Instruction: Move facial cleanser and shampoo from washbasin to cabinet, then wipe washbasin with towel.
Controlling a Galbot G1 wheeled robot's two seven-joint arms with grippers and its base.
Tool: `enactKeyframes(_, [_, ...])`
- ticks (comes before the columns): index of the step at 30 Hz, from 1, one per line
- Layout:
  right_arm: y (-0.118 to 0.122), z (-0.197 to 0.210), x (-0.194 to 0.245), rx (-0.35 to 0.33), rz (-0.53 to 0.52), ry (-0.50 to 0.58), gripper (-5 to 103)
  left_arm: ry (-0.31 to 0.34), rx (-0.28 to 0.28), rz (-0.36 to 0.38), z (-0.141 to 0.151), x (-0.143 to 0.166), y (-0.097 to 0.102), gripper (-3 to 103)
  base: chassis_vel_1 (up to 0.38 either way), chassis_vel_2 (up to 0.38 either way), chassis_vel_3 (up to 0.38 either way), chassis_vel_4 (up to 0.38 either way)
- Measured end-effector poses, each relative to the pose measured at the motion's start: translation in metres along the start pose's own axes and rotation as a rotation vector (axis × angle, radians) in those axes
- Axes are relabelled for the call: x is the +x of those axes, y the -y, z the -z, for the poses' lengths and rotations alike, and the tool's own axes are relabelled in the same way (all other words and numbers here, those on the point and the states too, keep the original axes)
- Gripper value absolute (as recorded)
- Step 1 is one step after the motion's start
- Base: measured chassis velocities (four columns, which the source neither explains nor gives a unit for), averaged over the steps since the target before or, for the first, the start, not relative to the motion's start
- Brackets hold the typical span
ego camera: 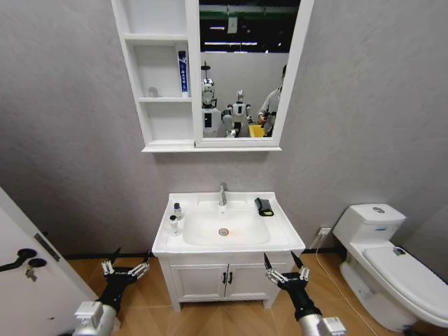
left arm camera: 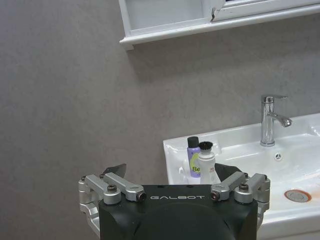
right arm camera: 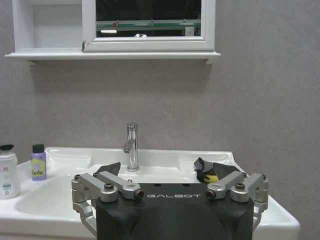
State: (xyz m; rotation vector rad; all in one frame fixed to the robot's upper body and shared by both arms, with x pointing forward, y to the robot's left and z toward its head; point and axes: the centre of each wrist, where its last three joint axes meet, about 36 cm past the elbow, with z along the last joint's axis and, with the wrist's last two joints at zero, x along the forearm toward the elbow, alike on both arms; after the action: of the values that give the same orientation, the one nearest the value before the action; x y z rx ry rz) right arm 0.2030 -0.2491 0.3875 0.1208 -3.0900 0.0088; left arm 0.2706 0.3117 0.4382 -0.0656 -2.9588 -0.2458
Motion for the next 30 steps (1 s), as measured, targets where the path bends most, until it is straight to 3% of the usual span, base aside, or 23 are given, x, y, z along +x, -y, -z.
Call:
enactKeyframes(6, [0.007,-0.018,0.004,0.017,-0.014,-0.048,100,-0.047,0.061,-0.068,-0.02,-0.067,0.008,97,0.025,-0.014,-0.015,0.023])
enactKeyframes(11, [0.014,-0.03,0.003,0.03,-0.024,-0.074,100,-0.077,0.093,-0.061,-0.034,-0.11,0.017,97,0.0,0.0,0.0,0.0])
enactKeyframes(14, [0.018,-0.04,0.005,0.038,-0.04,-0.095,100,-0.086,0.108,-0.017,-0.047,-0.146,0.026,97,0.0,0.0,0.0,0.0])
enactKeyframes(30, [0.029,-0.048,0.004,0.063,-0.067,-0.098,100,-0.107,0.108,-0.043,-0.054,-0.219,0.064,97,0.0,0.0,0.0,0.0])
